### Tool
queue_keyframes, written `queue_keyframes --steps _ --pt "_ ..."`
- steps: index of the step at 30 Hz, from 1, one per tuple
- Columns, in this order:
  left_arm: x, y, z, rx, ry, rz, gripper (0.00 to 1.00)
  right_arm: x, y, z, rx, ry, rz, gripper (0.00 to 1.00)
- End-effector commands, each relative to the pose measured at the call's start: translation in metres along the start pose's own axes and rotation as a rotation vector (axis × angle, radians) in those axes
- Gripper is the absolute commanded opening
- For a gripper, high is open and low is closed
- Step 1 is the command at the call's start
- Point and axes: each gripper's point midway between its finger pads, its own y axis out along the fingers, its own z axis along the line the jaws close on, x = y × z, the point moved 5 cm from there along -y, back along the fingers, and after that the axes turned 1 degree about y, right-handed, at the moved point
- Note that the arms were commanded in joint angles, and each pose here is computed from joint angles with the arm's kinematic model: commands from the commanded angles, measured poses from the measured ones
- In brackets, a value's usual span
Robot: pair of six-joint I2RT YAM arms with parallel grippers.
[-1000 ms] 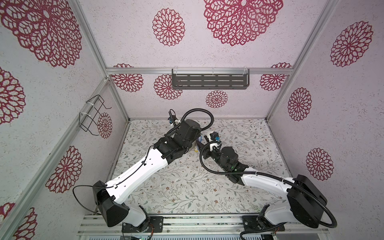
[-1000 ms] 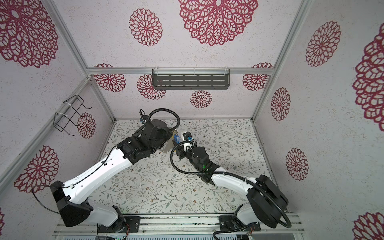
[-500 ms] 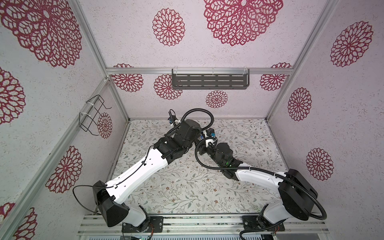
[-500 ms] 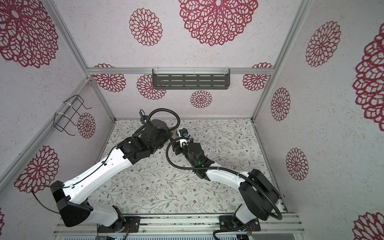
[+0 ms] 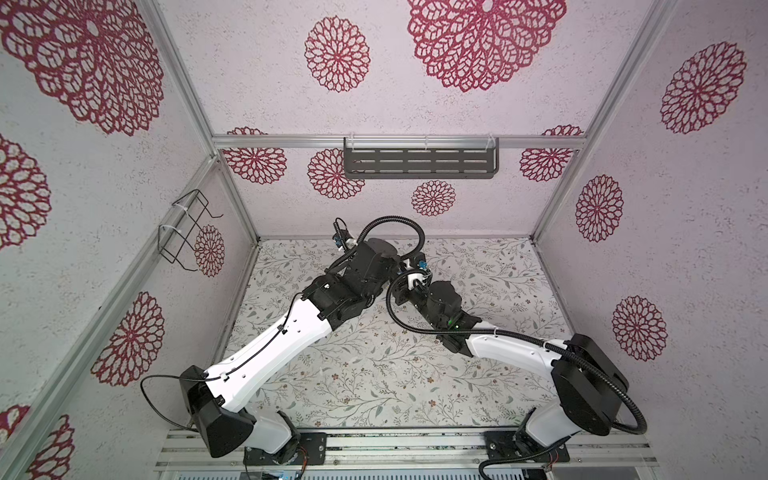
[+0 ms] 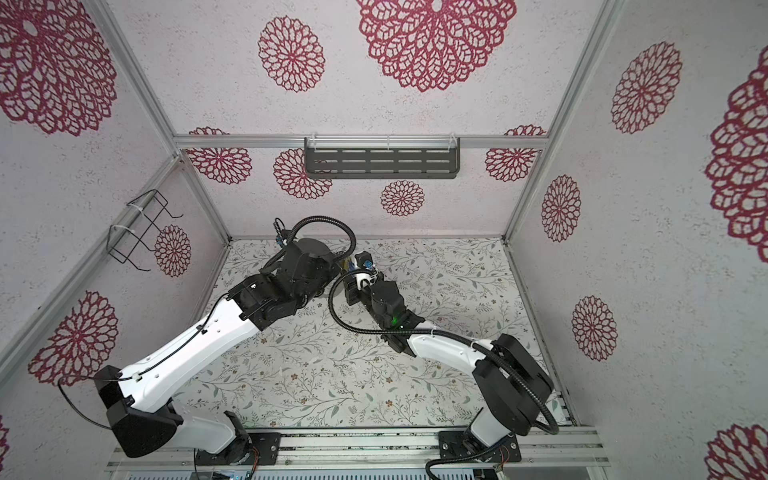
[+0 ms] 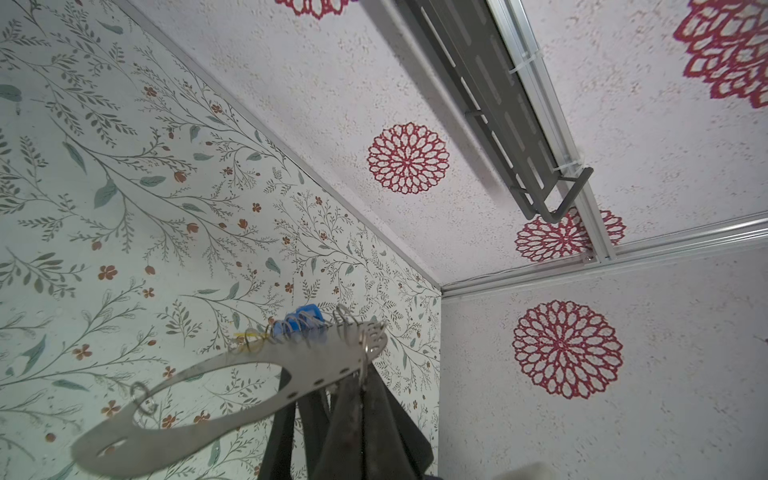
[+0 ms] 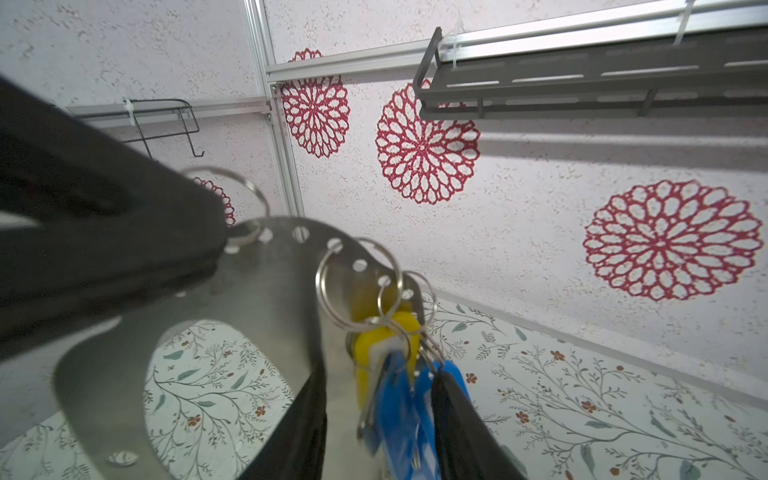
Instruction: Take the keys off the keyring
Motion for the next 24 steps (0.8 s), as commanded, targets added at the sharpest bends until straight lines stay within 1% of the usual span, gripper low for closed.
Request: queue_keyframes --steps 1,2,6,7,9,14,17,20,24 --pt "0.010 -0.012 -0.004 -0.034 -0.013 -0.047 0.00 0.021 -0.004 -0.002 -0.011 0.008 -0.067 0.28" --pt "0.010 -0.011 -0.004 -0.033 -0.011 -0.048 0.00 0.021 -0.005 -0.002 -0.014 0.008 -0.067 0.27" --pt "0.009 -0.012 -0.002 -0.029 -0.007 -0.050 0.00 0.024 -0.013 -0.005 -0.020 0.006 -0.072 0.10" --pt "0.009 -0.011 -0.001 -0.024 -0.004 -0.052 0.00 0.025 -0.015 -0.005 -0.021 0.006 -0.070 0.04" --pt "0.009 -0.011 0.000 -0.021 -0.002 -0.055 0.00 0.027 -0.019 -0.005 -0.018 0.004 -0.070 0.00" --pt "0.011 -0.011 0.002 -0.011 0.020 -0.068 0.00 0.031 -0.029 -0.003 0.014 0.006 -0.041 0.00" --pt "0.011 -0.010 0.003 -0.024 0.078 -0.077 0.00 0.037 -0.035 0.004 0.075 0.007 0.006 0.00" --pt "0.007 -0.008 0.000 -0.097 0.189 -0.062 0.00 0.042 -0.043 0.010 0.136 0.003 0.087 0.00" --pt "0.001 -0.011 0.009 -0.204 0.334 -0.062 0.00 0.042 -0.054 0.006 0.205 0.029 0.242 0.00"
